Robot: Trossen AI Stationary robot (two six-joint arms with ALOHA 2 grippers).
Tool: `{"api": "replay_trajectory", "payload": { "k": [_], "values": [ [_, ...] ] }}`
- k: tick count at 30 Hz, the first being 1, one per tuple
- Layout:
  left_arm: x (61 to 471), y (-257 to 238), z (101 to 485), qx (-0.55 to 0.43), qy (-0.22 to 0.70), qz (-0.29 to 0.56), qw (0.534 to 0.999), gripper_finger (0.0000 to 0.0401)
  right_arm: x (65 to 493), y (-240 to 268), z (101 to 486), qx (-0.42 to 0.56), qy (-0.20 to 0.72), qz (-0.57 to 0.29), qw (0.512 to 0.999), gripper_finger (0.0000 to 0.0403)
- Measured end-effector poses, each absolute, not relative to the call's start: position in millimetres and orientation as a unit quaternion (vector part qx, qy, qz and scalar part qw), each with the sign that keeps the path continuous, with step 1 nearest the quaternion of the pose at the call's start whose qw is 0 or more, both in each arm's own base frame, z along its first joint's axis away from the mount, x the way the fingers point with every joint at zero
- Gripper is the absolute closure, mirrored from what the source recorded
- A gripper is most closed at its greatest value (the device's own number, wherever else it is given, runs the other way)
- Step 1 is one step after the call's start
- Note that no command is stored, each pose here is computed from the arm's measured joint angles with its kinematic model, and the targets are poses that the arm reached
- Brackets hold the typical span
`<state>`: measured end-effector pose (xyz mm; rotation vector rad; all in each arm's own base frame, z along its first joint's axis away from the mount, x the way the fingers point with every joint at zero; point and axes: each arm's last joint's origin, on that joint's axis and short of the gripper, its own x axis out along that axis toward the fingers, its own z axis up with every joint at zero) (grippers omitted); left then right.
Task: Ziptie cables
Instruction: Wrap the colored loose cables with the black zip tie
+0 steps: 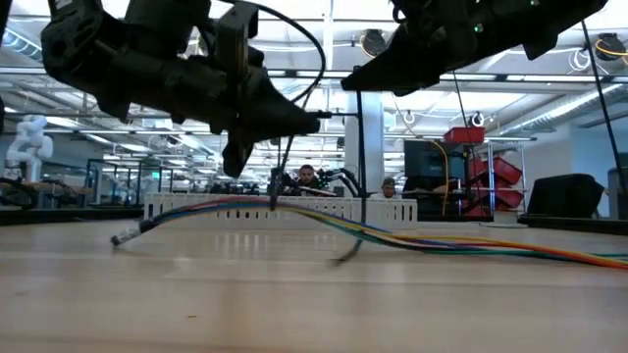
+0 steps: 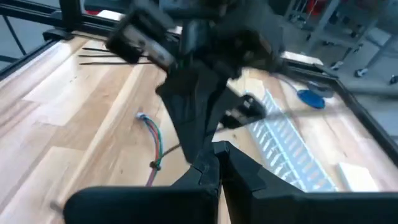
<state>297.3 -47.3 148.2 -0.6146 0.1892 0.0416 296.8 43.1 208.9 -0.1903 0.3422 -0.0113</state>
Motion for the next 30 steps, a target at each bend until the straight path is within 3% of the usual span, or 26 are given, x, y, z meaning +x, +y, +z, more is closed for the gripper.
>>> {"api": "replay_trajectory", "payload": {
  "k": [13,24,30],
  "values": [
    [286.8,-45.2,132.7,-0.283,0.198,0.087,0.935,0.0391,303.9,54.3,182.2,-0.044,0.216,0.044,0.974,0.0403],
    [287.8,-46.4,135.4,-0.256,0.188,0.068,0.946,0.0270,305.9,51.9,178.9,-0.051,0.218,0.041,0.974,0.0403],
    [290.9,-51.9,153.6,-0.219,0.117,0.025,0.968,0.0238,313.1,49.3,165.7,-0.056,0.220,0.036,0.973,0.0403]
  ]
}}
